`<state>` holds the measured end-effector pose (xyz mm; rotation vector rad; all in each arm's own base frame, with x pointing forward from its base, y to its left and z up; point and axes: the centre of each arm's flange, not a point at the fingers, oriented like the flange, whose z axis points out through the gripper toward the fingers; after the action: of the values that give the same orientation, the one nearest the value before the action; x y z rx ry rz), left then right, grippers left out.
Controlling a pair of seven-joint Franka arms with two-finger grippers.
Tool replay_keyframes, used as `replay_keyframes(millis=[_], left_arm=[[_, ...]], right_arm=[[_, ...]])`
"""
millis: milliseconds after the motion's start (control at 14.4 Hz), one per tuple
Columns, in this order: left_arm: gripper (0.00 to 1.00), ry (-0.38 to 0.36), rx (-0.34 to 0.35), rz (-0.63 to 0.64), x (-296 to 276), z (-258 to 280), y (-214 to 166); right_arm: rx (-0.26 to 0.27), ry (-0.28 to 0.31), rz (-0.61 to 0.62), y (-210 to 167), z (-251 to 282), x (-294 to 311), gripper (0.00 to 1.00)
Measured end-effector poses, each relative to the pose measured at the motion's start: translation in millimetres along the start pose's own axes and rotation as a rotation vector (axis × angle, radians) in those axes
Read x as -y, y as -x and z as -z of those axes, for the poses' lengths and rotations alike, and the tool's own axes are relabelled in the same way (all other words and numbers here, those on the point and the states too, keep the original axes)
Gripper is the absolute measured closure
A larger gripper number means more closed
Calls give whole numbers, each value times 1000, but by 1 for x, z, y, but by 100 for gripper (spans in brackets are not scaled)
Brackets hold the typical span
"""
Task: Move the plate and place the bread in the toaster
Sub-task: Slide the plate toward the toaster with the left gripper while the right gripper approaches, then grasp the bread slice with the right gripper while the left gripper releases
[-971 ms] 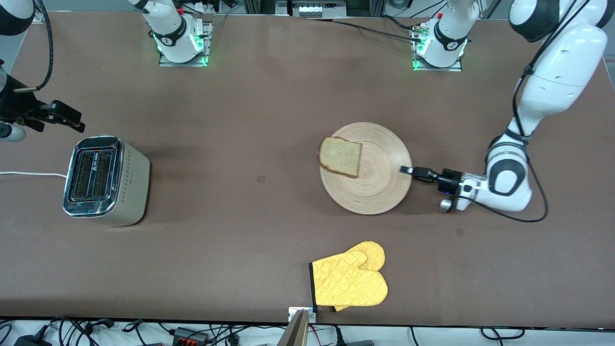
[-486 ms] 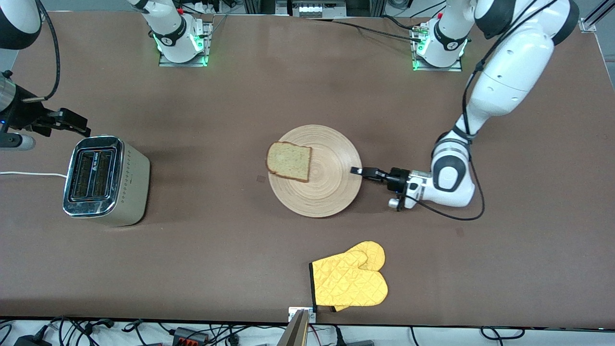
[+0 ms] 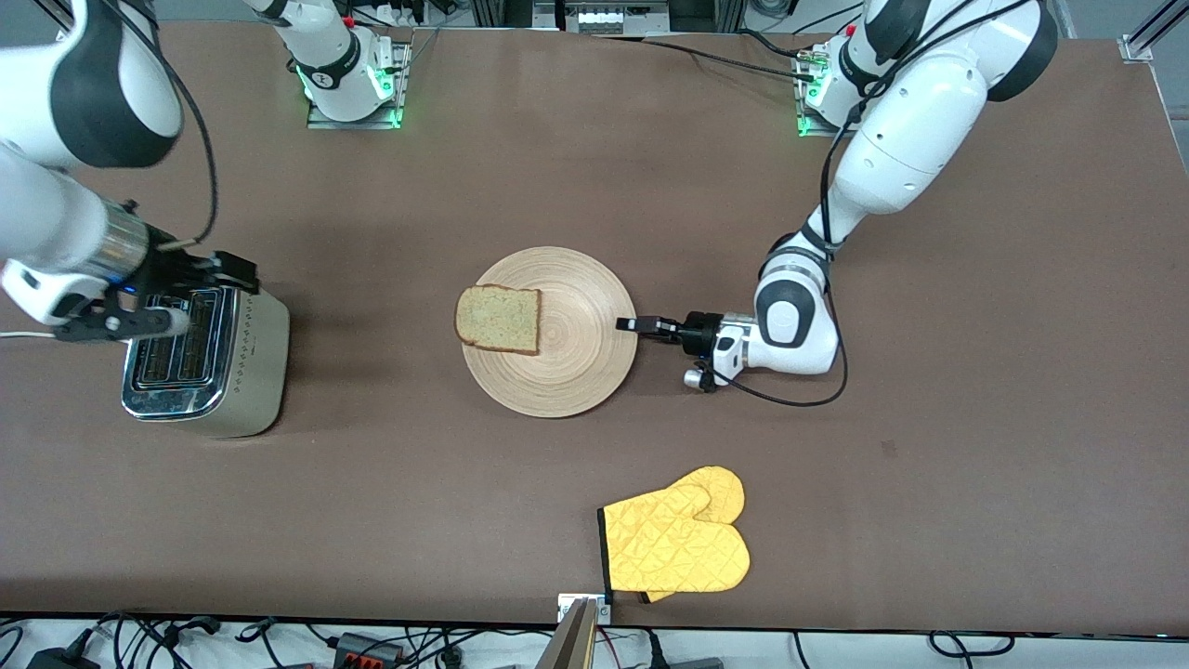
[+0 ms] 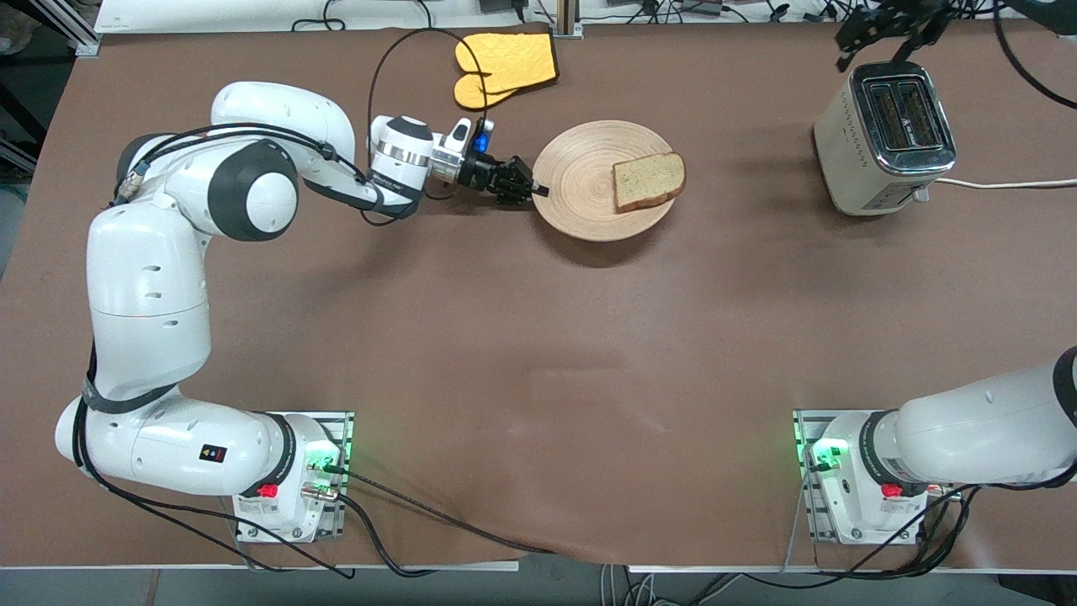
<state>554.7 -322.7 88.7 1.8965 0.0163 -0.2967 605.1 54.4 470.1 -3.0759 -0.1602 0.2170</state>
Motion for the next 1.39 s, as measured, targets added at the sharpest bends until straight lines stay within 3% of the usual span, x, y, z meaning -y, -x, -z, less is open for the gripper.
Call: replay_keyframes(millis=[278,555,694,833,1110,1388], left_arm=[[89,-26,-3,-6,-3,-18,5],[85,-26,-5,-3,-5,-25,7],[69,-25,-7,-2,-5,-25,6],[63,-26,-18,-1,-4,-17,3],[60,-56,-36,-27,6,33,-16],[60,-101,73,-61,22,129,-26]], right_arm=[[65,-6,53,-17,-48,35,0],[94,-1,93,-29,-84,62,0],[106,2,109,-34,-103,72,0],[131,2,117,-38,-123,78,0],[140,-78,104,-45,-162,100,0],[157,-147,30,-49,-202,103,0]])
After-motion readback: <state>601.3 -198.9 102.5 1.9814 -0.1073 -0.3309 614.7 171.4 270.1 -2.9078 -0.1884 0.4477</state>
